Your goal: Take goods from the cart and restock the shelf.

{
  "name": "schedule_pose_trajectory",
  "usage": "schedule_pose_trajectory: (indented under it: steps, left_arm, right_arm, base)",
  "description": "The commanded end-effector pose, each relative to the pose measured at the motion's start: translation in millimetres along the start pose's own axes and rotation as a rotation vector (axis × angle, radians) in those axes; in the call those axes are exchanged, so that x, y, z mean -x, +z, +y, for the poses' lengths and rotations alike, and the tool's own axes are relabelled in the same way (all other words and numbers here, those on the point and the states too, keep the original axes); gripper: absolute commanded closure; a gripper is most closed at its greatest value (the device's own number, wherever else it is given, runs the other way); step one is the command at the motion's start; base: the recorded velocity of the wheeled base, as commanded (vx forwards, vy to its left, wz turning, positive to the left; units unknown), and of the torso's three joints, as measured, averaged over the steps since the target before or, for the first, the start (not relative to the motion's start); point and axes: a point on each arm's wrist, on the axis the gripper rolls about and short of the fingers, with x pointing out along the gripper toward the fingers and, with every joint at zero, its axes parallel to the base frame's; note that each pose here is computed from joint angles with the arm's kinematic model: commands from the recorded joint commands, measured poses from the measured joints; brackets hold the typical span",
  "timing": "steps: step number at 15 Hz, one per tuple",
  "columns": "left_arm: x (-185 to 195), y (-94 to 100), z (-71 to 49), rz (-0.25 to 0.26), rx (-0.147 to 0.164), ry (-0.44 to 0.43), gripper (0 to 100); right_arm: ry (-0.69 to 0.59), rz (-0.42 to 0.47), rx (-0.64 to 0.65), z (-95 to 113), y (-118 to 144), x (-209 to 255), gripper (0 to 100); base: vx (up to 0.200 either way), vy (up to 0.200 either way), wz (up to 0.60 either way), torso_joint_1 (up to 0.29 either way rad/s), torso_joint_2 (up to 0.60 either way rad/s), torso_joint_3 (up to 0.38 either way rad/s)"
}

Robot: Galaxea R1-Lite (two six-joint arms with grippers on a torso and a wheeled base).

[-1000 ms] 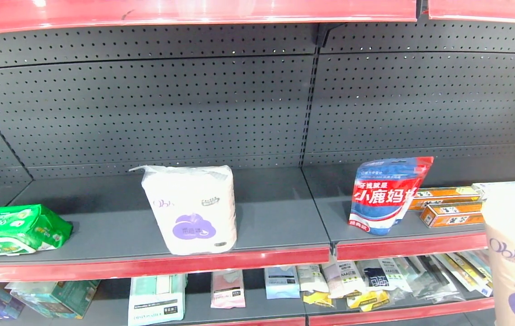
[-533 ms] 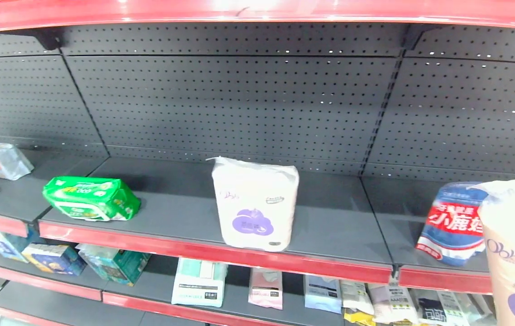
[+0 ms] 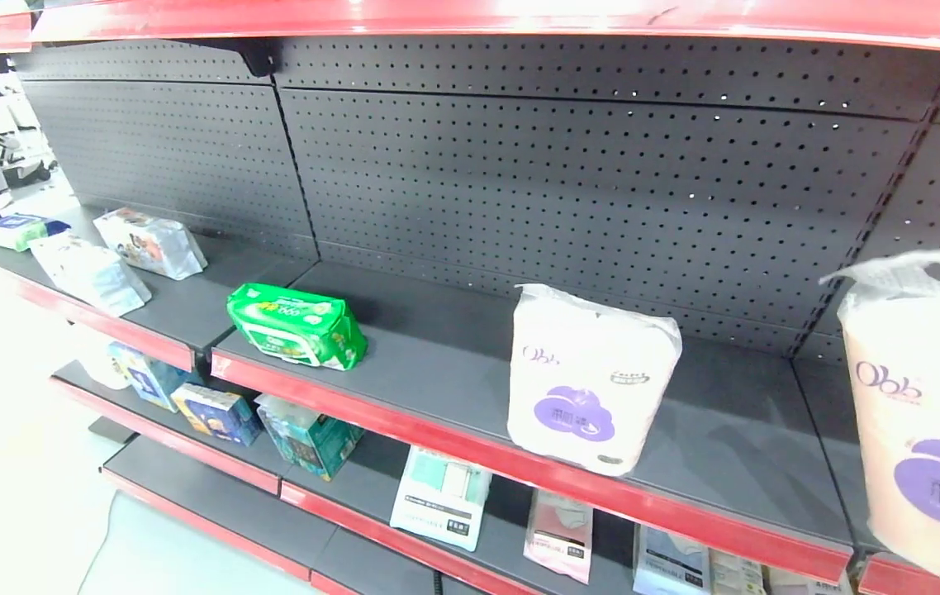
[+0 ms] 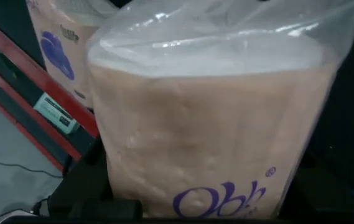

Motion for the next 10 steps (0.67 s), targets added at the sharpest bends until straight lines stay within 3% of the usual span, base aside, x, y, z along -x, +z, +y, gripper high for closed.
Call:
schedule_pose_trajectory:
  steps: [1,5,7,10]
  left_arm:
    - [1,-4.5,-0.4,-0.016,-0.002,0.007,0]
    - [0,-5.6,0.0,-0.02,0.005,0.018,0]
    - [-5,-7.7,3.5,-0.061,0.01,0.136,0]
    - [-11,-15.9,8.6,-0.127,0.093,0.336,0]
  right_arm:
    - [0.101,0.03,-0.035,2,3,-20,100]
    - [0.162,-0.051,-0.116,5,18,-70,100]
    - [0.175,-0.024,-0.121,6,17,-88,100]
    - [0.186,0.017,-0.132,7,12,-97,100]
  base:
    - [0.0,0.0,0.0,0.0,0.0,0.0]
    - [0.0,0.0,0.0,0.0,0.0,0.0]
    - [0.0,0.0,0.0,0.0,0.0,0.0]
    - [0.0,0.0,0.0,0.0,0.0,0.0]
